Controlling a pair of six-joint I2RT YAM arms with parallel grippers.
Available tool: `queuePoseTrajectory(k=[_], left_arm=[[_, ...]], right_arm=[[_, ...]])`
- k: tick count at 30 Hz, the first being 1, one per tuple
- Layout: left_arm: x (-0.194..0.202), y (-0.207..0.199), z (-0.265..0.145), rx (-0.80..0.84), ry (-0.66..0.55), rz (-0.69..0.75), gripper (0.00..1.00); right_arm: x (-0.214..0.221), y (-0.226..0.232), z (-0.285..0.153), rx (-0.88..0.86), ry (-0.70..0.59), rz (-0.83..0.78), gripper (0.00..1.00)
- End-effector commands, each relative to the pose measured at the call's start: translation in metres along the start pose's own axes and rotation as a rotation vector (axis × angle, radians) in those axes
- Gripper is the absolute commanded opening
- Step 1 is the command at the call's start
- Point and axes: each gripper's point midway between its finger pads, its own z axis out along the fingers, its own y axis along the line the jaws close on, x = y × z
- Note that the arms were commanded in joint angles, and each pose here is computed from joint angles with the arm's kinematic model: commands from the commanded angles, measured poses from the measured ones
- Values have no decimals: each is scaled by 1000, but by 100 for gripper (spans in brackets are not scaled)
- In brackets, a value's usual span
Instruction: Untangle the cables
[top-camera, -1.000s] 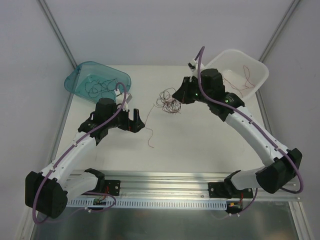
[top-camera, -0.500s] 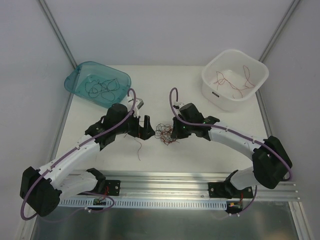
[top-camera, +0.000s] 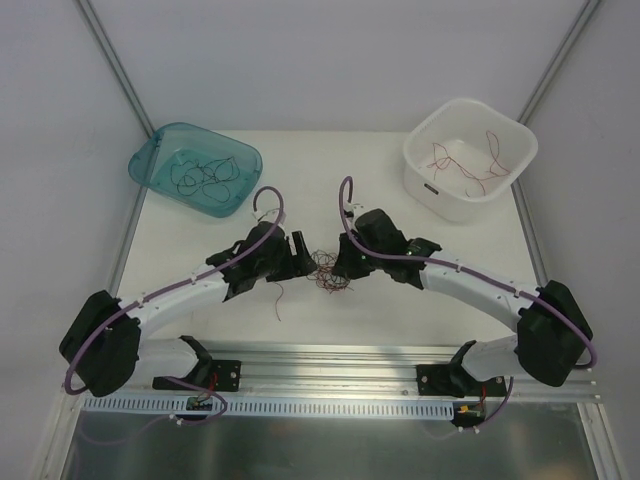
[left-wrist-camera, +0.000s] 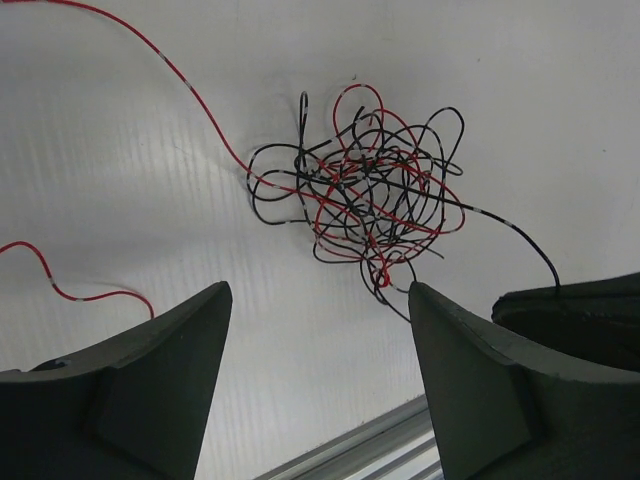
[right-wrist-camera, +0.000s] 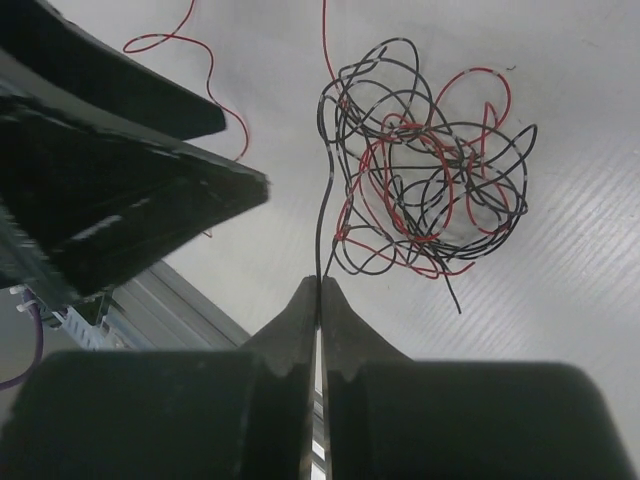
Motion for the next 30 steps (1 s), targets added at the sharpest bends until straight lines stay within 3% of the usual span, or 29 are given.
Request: queuePoseTrajectory(k=[1, 9, 13, 16, 22, 30], left_arm=[[-19, -26, 15, 27, -76, -68, 71], [2, -14, 55, -63, -30, -99, 65], [10, 9, 64, -149, -40, -127, 55], [12, 22, 64, -191, -57, -127, 47], [4, 32, 60, -233, -85, -109, 17], [-5, 53, 60, -300, -93, -105, 0]], right_arm=[[-19, 18, -9, -53, -87, 9, 0], [-17, 35, -16, -96, -93, -13, 1], [-21, 30, -35, -68, -133, -31, 1], [-28, 22, -62, -19, -200, -53, 1], [-53, 1, -141, 104, -400, -81, 1], [-67, -27, -245, 240, -626, -90, 1]])
